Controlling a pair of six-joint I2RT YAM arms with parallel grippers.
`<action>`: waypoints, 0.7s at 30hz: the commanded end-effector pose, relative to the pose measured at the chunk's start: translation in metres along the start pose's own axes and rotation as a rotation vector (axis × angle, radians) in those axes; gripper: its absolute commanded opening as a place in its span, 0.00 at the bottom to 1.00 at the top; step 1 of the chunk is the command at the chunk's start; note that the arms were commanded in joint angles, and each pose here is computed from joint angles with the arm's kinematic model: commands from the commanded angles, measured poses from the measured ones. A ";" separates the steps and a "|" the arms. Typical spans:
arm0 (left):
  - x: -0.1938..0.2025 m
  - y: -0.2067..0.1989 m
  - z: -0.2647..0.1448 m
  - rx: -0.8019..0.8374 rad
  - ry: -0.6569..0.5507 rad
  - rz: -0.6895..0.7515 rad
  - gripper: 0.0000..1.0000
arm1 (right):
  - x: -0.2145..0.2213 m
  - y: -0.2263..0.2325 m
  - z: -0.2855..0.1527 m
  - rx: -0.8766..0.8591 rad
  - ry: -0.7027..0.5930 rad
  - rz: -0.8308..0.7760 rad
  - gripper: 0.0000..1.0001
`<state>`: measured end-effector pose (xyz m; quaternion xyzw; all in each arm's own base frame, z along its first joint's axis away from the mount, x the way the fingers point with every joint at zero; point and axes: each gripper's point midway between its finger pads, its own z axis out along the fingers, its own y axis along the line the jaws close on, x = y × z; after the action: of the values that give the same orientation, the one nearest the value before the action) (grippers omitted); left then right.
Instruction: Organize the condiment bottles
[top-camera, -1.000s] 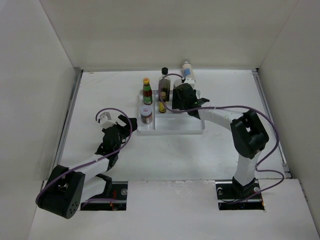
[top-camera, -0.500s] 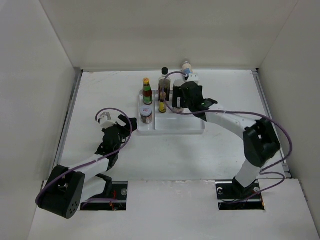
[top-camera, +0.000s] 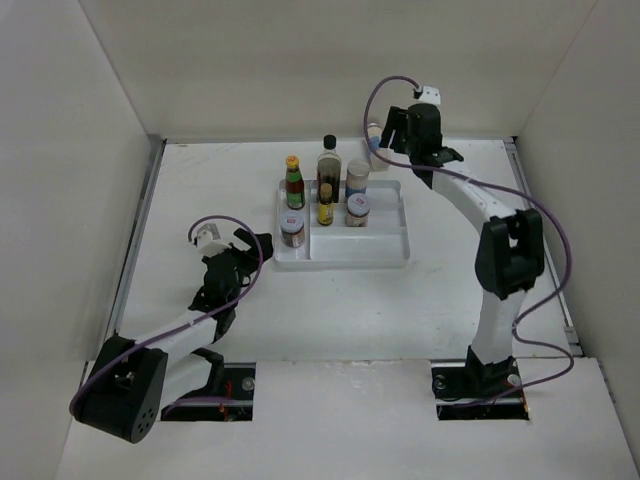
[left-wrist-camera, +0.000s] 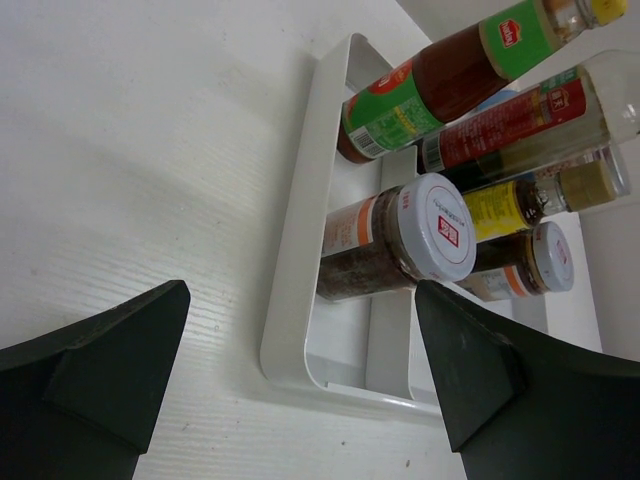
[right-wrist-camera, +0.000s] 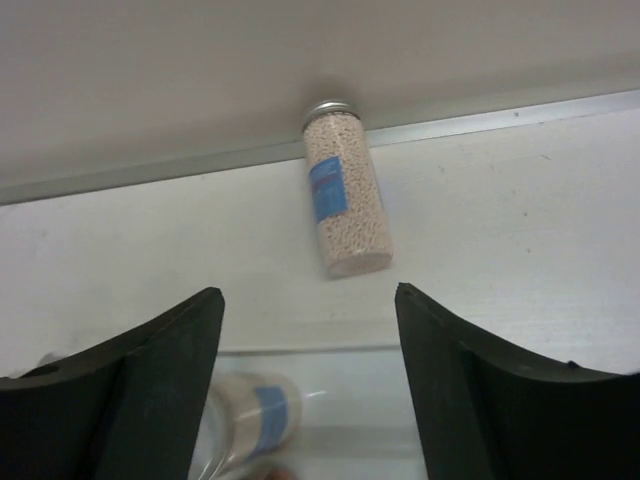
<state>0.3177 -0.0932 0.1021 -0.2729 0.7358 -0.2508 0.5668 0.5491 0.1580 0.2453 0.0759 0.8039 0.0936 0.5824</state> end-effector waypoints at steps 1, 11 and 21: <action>-0.018 -0.008 -0.001 0.029 -0.071 -0.012 1.00 | 0.005 -0.003 0.045 -0.067 0.054 -0.017 0.73; -0.014 0.000 0.004 -0.009 -0.068 0.011 1.00 | 0.048 -0.013 0.125 -0.106 0.114 -0.023 0.85; -0.016 0.000 0.004 -0.005 -0.078 0.007 1.00 | 0.089 -0.022 0.146 -0.068 0.190 -0.018 0.87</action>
<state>0.3191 -0.0856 0.0927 -0.2811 0.7409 -0.2258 0.5666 0.6528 0.1582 0.1032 0.0441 0.8592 0.1156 0.4964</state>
